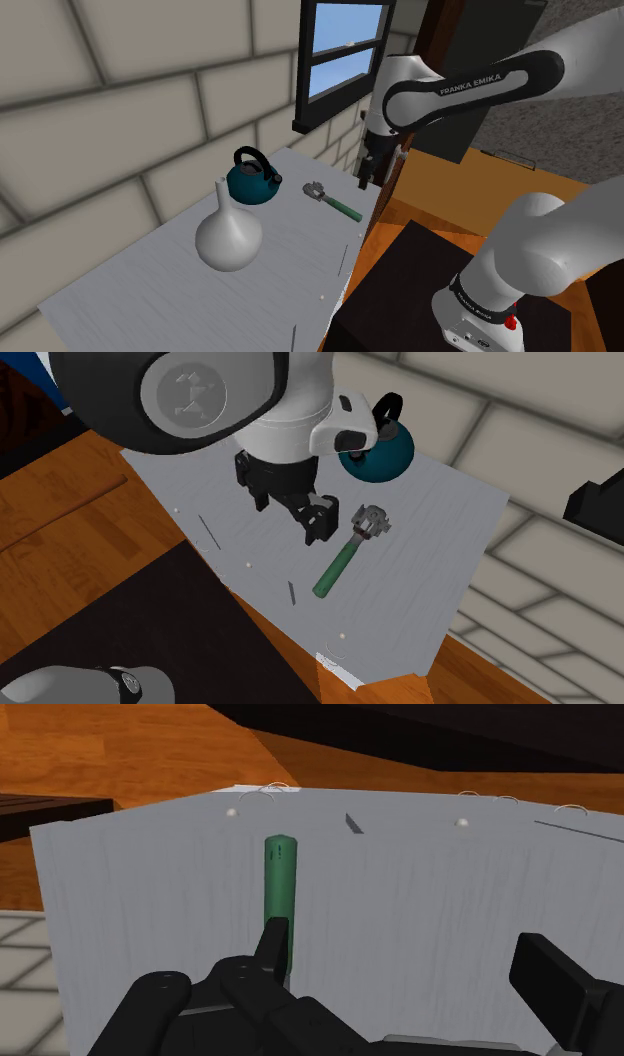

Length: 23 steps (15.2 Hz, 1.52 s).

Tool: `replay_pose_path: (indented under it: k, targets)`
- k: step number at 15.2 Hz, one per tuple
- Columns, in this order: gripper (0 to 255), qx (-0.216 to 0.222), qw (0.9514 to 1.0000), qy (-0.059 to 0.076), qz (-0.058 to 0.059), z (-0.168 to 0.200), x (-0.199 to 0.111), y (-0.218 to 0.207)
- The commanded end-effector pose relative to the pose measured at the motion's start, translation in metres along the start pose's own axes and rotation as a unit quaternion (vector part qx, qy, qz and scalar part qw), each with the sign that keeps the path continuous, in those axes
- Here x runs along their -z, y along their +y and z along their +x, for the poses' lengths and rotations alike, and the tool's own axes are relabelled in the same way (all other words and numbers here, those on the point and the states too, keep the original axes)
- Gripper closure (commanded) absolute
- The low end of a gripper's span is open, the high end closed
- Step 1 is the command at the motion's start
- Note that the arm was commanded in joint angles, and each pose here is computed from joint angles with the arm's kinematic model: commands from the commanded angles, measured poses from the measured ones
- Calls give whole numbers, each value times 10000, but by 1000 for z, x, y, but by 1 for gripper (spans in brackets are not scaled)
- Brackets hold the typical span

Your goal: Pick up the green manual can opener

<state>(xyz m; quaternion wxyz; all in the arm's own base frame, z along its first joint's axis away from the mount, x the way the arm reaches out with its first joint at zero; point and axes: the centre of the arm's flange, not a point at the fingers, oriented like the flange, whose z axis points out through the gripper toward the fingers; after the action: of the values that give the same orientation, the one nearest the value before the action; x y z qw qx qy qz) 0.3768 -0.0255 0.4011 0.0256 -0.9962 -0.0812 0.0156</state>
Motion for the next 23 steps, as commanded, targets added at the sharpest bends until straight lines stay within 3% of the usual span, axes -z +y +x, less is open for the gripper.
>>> replay_pose_path:
  k: [1, 15, 23]
  targets:
    - [0, 12, 10000, 90, -24, 14, -22, 9]
    - [0, 92, 9980, 606, -146, 106, -161, 64]
    - [0, 94, 9979, 618, -149, 109, -204, 68]
